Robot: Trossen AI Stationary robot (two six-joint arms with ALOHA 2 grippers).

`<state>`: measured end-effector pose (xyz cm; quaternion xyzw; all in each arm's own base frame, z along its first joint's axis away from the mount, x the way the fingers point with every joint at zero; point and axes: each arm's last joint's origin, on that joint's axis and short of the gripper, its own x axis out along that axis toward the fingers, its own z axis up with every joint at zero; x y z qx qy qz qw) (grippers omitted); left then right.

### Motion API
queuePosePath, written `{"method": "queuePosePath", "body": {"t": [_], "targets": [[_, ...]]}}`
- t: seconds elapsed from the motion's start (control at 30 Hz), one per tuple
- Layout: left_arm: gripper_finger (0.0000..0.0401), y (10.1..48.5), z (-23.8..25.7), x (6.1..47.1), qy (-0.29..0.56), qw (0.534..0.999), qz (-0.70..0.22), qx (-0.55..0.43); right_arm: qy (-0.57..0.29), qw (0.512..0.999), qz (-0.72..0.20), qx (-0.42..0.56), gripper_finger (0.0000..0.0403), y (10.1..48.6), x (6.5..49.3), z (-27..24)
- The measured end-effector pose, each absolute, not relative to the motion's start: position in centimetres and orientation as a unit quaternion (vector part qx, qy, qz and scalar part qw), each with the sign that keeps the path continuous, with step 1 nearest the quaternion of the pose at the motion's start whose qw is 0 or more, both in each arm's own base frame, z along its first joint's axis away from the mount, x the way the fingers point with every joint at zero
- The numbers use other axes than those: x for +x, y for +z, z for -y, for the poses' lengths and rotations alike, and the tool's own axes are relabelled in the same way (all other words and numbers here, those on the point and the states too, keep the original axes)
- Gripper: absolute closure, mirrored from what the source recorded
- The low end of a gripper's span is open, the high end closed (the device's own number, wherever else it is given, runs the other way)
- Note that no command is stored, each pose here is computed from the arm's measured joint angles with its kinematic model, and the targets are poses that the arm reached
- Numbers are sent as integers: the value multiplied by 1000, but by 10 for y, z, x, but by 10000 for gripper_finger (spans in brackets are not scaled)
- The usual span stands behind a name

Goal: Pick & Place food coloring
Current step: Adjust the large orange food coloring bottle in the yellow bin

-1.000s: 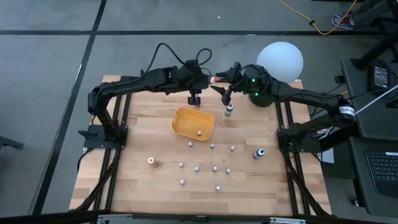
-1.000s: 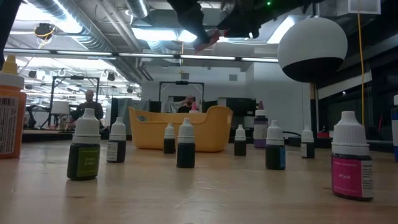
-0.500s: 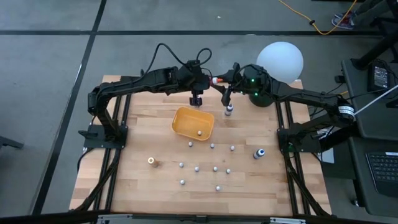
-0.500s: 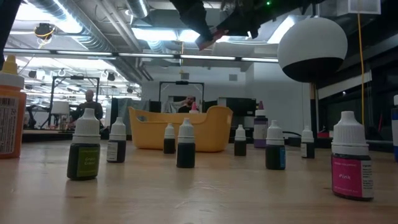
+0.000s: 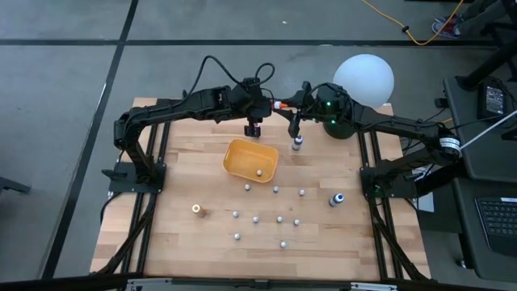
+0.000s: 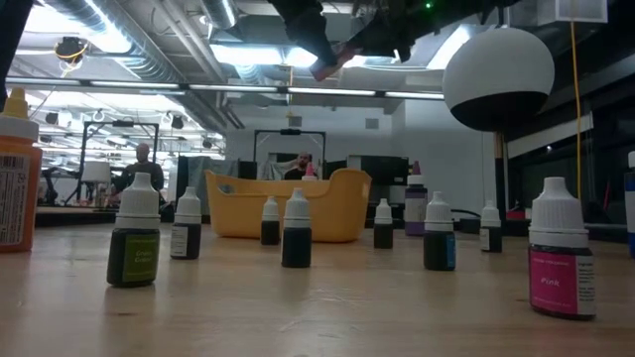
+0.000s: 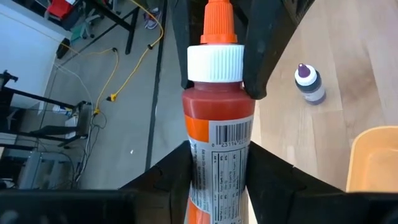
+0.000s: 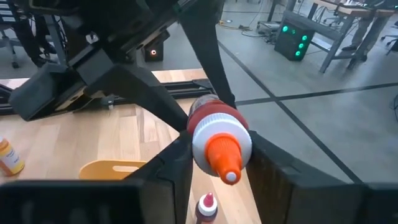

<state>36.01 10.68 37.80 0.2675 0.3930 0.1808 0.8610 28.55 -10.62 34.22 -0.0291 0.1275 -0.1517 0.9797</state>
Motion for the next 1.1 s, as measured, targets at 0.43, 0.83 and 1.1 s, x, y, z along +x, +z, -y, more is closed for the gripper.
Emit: {"method": "queuePosePath", "body": {"t": [0.43, 0.83, 1.1], "targets": [[197, 376, -104, 350, 170, 832, -440, 293, -146, 982, -119, -17, 278, 343, 286, 106], [189, 425, -111, 280, 340, 743, -475, 327, -143, 959, -243, 15, 280, 346, 296, 110], [196, 452, -121, 240, 457, 782, -378, 194, -101, 915, -390, 9, 280, 350, 352, 121]]}}
